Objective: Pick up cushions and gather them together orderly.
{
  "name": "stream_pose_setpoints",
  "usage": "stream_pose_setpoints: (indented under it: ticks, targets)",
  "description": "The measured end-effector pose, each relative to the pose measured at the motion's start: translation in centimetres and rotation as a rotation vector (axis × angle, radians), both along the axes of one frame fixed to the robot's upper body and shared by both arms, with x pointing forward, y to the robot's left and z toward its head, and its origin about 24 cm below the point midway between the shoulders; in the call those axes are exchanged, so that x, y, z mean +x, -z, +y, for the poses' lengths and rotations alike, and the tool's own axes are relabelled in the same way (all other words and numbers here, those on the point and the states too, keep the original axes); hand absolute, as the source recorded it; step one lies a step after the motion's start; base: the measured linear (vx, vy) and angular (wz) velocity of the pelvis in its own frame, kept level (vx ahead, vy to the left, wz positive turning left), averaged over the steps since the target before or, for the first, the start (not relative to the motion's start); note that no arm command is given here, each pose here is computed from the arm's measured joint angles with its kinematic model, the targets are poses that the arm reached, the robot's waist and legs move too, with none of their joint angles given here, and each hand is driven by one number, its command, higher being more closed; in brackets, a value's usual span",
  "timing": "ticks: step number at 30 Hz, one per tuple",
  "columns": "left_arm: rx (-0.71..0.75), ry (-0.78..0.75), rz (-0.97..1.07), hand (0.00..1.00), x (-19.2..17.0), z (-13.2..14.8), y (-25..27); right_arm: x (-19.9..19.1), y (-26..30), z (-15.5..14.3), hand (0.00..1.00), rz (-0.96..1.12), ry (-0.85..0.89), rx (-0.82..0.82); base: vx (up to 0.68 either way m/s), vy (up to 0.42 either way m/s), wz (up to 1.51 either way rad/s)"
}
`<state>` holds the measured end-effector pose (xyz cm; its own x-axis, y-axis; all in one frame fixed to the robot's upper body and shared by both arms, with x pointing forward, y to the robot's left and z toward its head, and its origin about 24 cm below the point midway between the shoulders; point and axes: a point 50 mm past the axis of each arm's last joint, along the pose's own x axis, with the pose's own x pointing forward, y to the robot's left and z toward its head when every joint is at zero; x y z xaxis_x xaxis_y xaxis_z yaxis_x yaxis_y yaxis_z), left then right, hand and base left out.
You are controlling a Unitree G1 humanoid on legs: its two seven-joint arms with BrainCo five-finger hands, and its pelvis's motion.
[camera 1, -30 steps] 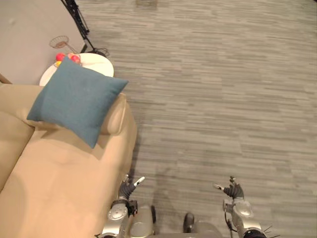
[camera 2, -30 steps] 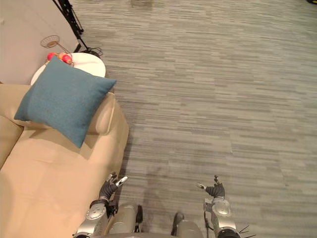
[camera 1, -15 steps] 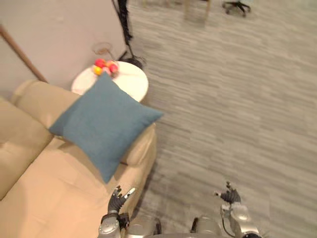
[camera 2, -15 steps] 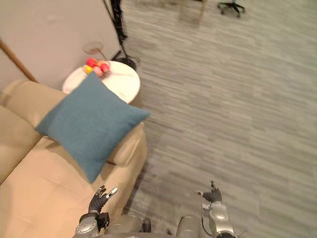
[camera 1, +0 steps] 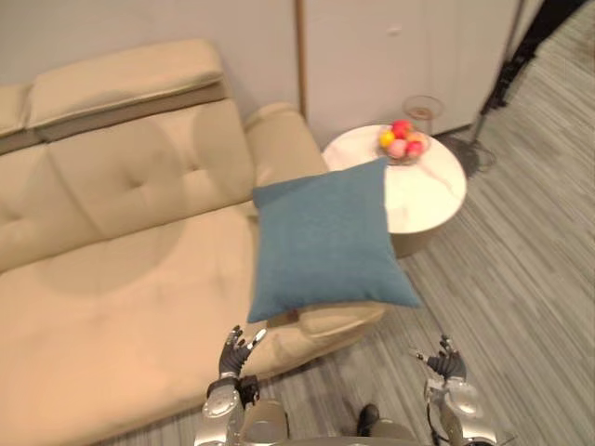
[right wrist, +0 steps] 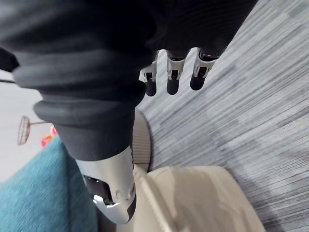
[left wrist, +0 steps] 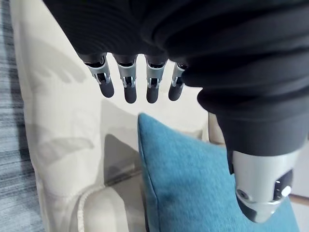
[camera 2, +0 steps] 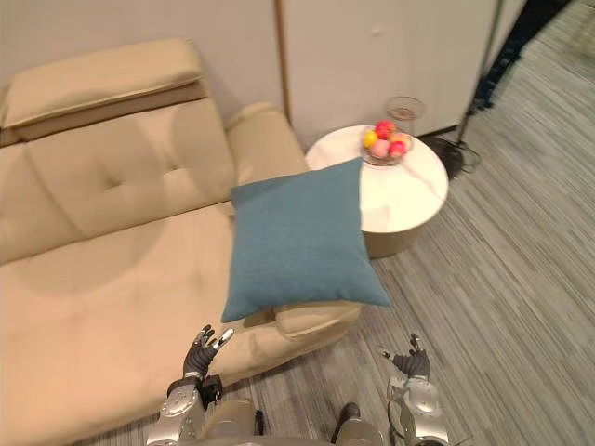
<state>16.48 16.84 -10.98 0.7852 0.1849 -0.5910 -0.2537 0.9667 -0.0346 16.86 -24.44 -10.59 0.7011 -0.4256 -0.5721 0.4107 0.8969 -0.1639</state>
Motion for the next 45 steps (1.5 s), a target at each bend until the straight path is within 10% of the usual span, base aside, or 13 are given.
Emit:
stream_pose_setpoints:
  ticks: [25, 38, 39, 40, 45]
  targets:
    - [0.174, 0.032, -0.157, 0.00, 3.9, 4.9, -3.7, 5.0, -8.6, -2.0, 0.00, -0.366, -0.096, -0.218, 0.01, 0.012, 0.00]
    - [0.262, 0.268, -0.556, 0.00, 20.4, -1.2, -17.3, 20.4, -21.4, 6.4, 0.00, -0.737, -0.399, -0.150, -0.09, -0.011, 0.13]
    - [0.269, 0.246, -0.585, 1.00, 21.5, -1.1, -19.0, 21.4, -23.2, 7.0, 0.00, -0.776, -0.391, -0.146, -0.27, -0.006, -0.10]
    - [0.262, 0.230, -0.605, 1.00, 22.3, -1.0, -20.3, 22.0, -24.6, 7.4, 1.00, -0.803, -0.380, -0.145, -0.21, -0.008, -0.13]
    - [0.243, 0.194, -0.679, 1.00, 23.8, -1.1, -24.0, 23.2, -27.9, 9.1, 1.00, -0.877, -0.382, -0.131, -0.18, -0.026, -0.06]
